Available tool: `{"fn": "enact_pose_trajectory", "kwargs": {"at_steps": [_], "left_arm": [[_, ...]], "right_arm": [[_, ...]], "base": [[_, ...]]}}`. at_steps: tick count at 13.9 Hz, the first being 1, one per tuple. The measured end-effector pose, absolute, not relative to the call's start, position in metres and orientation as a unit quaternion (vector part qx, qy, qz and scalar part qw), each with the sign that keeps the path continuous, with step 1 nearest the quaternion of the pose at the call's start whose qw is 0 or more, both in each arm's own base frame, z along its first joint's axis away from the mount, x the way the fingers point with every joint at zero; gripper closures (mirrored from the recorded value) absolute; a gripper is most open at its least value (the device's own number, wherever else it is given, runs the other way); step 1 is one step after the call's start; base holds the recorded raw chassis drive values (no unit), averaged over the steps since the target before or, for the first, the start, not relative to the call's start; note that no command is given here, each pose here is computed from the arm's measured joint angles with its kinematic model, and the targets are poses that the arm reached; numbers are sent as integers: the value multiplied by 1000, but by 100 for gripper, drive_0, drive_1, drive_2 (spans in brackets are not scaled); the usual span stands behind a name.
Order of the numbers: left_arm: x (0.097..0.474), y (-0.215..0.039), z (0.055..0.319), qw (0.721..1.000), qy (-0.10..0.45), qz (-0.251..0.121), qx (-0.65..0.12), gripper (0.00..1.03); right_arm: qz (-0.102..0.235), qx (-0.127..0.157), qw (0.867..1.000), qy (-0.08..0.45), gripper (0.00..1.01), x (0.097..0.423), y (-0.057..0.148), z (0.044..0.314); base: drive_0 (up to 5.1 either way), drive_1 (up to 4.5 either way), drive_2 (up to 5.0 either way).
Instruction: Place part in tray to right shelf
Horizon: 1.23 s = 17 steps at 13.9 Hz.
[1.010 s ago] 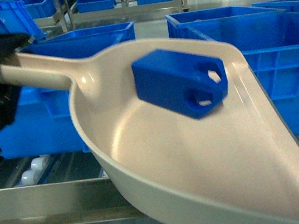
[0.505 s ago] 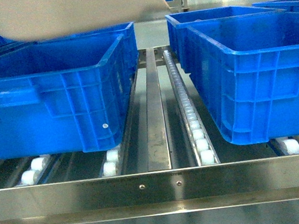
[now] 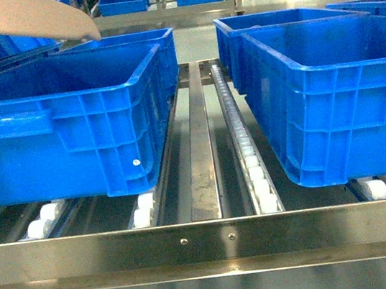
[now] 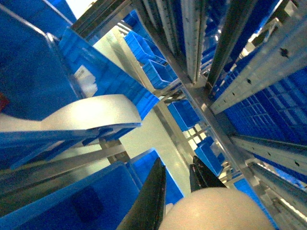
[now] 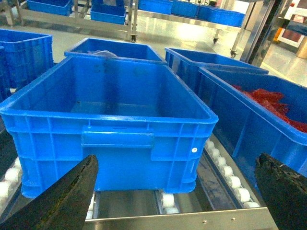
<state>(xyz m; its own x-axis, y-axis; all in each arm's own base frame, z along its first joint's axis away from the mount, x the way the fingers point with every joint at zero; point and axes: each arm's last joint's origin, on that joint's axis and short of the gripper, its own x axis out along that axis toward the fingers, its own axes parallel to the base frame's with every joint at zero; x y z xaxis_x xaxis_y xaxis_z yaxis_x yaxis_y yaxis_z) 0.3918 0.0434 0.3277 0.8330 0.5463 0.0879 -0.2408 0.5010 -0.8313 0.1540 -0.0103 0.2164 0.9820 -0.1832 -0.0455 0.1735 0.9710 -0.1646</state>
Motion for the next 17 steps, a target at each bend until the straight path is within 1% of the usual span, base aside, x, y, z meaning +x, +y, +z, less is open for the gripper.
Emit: {"fn": "enact_pose_trajectory", "kwargs": {"at_steps": [1,2,4,8,9,10,11,12,14,15,16,17], "left_arm": [[398,41,337,864,-175,238,-408,91],[398,43,340,870,-179,249,-386,91],[397,49,339,875,-174,266,-365,91],[397,48,340,879,-174,256,-363,91],[395,50,338,877,-178,254,-366,91],[386,51,333,876,-176,244,-378,91],[355,47,322,863,-192,212,-416,91],[332,36,319,862,-199,173,-434,91],[290,19,317,852,-224,82,-466,91],[265,9,313,849,-243,46,-466,91],[244,5,310,896,-172,58,-406,91],[228,3,294,963,-69,18,-261,91]], "right_arm": [[-90,-80,992,30,3,154,-10,216],[-90,-80,992,30,3,154,-10,216],[-90,-80,992,30,3,154,-10,216],[-90,-80,992,30,3,154,-10,216],[-90,-80,992,30,3,154,-10,216],[-90,-80,992,30,3,154,-10,216],[-90,-80,992,30,3,154,-10,216],[-90,-80,992,30,3,154,-10,216],[-90,-80,992,30,3,154,-10,216],[-90,-80,992,30,3,154,-10,216],[-38,-55,998,1,14,153,-4,217],[4,-28,1000,-4,31,146,1,209]], "base": [[0,0,0],[0,0,0],[0,0,0],[0,0,0],[0,0,0],[0,0,0],[0,0,0],[0,0,0],[0,0,0],[0,0,0],[0,0,0],[0,0,0]]}}
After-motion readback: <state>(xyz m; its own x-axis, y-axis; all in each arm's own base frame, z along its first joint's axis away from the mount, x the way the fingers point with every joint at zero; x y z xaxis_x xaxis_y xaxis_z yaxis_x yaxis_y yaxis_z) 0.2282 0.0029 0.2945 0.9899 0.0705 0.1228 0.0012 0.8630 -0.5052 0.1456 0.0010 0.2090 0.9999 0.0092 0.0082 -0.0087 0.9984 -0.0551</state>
